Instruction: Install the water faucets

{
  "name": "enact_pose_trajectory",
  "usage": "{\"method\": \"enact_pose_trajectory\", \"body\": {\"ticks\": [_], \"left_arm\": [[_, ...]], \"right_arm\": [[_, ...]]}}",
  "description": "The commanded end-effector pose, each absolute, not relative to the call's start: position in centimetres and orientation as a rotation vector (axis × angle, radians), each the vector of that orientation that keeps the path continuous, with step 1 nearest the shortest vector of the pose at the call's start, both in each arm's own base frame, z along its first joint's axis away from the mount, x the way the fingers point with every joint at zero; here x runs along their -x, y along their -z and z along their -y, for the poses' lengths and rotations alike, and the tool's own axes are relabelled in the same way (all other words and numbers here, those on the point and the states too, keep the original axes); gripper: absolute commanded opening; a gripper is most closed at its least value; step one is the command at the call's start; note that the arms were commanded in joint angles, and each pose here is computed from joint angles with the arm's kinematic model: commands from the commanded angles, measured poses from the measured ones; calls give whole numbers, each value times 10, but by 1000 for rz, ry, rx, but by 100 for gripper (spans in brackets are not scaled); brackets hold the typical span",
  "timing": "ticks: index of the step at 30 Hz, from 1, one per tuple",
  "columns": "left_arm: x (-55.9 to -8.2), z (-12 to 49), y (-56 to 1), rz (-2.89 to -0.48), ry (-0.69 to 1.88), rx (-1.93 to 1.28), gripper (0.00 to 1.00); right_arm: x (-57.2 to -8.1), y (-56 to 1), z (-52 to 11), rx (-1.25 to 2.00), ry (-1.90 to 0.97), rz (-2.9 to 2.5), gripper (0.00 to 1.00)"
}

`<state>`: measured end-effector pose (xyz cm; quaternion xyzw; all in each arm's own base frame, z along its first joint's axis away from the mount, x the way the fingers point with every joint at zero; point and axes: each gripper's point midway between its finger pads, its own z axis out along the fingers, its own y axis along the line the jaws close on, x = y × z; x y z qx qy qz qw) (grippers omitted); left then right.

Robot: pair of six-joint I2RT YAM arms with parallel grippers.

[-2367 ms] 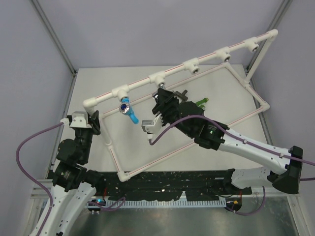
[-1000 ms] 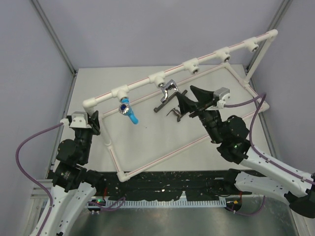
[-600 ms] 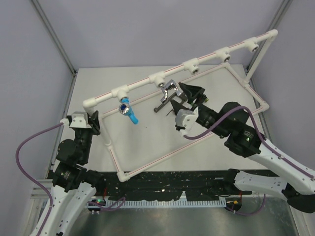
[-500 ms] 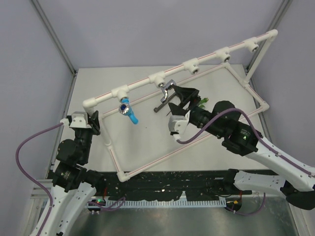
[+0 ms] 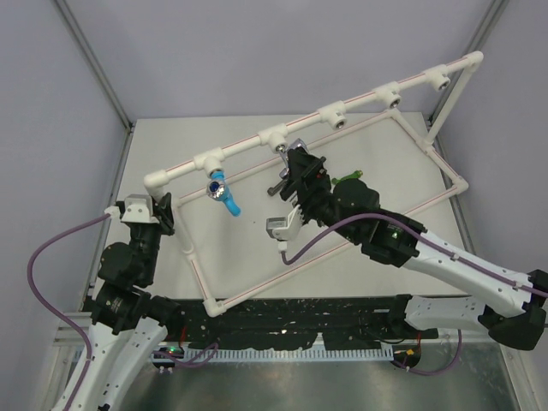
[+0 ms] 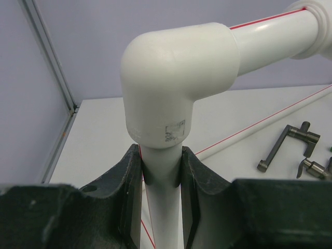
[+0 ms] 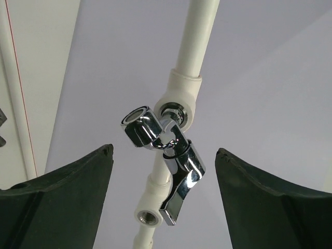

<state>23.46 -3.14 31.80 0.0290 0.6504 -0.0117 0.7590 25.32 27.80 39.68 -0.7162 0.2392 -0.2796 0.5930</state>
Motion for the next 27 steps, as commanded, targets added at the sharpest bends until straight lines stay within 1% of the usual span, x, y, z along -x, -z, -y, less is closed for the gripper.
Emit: {"method": "enact_pose_trajectory", "body": {"ticks": [1, 4, 7, 9, 10, 11, 12, 13, 15, 17, 18, 19, 20, 21, 22, 23, 24, 25, 26, 27], "left_arm": [[-237, 30, -301, -1475, -20, -104, 0], [-237, 30, -302, -1472, -19, -103, 0], [-237, 30, -302, -1471, -18, -103, 0], [-237, 30, -302, -1472, -19, -103, 0], [-236, 30, -302, -1471, -17, -104, 0], [-237, 30, -302, -1473, -20, -102, 0], [-236, 29, -302, -1471, -20, -101, 0], [-236, 29, -302, -1470, -20, -100, 0], [-236, 29, -302, -1470, -20, -100, 0], [-236, 29, -303, -1468, -19, -100, 0], [-236, 29, -303, -1468, -19, -100, 0], [-236, 29, -303, -1468, -19, -100, 0], [-236, 30, -302, -1470, -18, -102, 0], [-236, 30, -303, -1468, -18, -102, 0], [-236, 30, -302, -1470, -18, -102, 0], [-236, 30, -303, -1467, -16, -100, 0], [-236, 30, -303, -1468, -16, -100, 0], [-236, 29, -303, -1468, -19, -100, 0], [-235, 29, -304, -1465, -18, -100, 0], [-236, 29, -303, -1468, -19, -100, 0]], "right_arm": [[-271, -420, -272, 1583, 848, -559, 83], [-282, -416, -274, 1568, 896, -591, 83], [-287, -415, -282, 1520, 848, -631, 77], [-291, -414, -284, 1477, 822, -674, 69], [-292, -413, -285, 1464, 813, -687, 62], [-293, -414, -286, 1423, 772, -720, 59], [-294, -413, -286, 1379, 711, -770, 51], [-294, -412, -288, 1360, 680, -796, 48], [-293, -413, -288, 1267, 549, -886, 35], [-287, -417, -293, 1120, 329, -980, 29], [-283, -416, -299, 1007, 158, -1062, 24], [-279, -420, -303, 948, 66, -1079, 21], [-276, -423, -306, 813, -107, -1144, 19], [-274, -421, -306, 739, -191, -1170, 13], [-270, -433, -308, 543, -397, -1203, 9], [-266, -425, -309, 466, -509, -1233, 5], [-264, -439, -308, 306, -684, -1221, 5], [-267, -428, -303, 199, -770, -1253, 5], [-263, -445, -300, 20, -960, -1216, 5], [-266, -432, -296, -121, -1053, -1238, 5]]}}
